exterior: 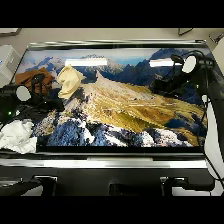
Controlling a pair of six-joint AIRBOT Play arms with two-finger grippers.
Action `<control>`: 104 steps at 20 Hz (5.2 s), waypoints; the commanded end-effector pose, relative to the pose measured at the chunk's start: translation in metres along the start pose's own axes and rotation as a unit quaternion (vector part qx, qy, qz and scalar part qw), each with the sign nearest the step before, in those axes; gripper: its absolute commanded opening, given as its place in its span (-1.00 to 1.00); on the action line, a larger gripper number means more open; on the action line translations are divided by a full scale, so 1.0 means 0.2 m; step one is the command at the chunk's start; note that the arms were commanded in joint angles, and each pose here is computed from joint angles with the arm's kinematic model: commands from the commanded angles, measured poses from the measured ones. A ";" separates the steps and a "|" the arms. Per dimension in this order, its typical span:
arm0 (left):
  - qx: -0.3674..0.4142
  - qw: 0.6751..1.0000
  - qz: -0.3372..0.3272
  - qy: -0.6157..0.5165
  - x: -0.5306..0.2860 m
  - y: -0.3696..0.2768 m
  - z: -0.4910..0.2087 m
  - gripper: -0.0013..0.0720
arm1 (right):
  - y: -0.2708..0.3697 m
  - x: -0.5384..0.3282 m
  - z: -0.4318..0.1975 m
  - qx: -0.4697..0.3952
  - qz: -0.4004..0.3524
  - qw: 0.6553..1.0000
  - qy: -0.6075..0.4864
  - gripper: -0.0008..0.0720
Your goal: Fold the clothes and pants, and hang the long-sleeved shirts on hangers.
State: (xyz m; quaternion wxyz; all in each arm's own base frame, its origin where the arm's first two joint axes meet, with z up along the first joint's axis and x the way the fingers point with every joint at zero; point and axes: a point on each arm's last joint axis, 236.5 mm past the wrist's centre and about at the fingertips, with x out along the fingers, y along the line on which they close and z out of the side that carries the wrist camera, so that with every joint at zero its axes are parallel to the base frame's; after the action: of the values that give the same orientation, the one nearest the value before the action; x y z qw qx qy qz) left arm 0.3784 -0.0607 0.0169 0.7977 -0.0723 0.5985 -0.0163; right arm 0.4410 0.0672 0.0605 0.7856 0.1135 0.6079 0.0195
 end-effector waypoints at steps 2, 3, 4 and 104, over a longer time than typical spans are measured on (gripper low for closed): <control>0.021 0.997 0.067 0.042 -0.06 0.19 -0.07 0.97 | -0.03 0.00 0.05 -0.047 -0.012 0.999 -0.021 0.65; 0.020 0.988 0.141 0.052 -0.16 0.41 -0.07 0.98 | -0.04 0.00 0.07 -0.048 -0.019 0.998 -0.028 0.69; -0.003 0.975 0.215 0.058 -0.30 0.66 -0.06 0.98 | -0.06 0.00 0.07 -0.052 -0.026 0.998 -0.029 0.77; 0.212 0.916 -0.341 0.005 -0.20 -1.63 -0.36 0.97 | -0.11 -0.57 -0.29 -0.057 -0.047 0.996 -0.040 0.93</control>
State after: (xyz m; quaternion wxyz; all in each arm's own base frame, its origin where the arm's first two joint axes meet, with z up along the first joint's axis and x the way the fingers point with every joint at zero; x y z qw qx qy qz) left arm 0.2830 -0.4237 0.0375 0.7237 -0.0945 0.5419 -0.4167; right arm 0.3621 0.0126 0.1913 0.8596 0.0195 0.5099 -0.0249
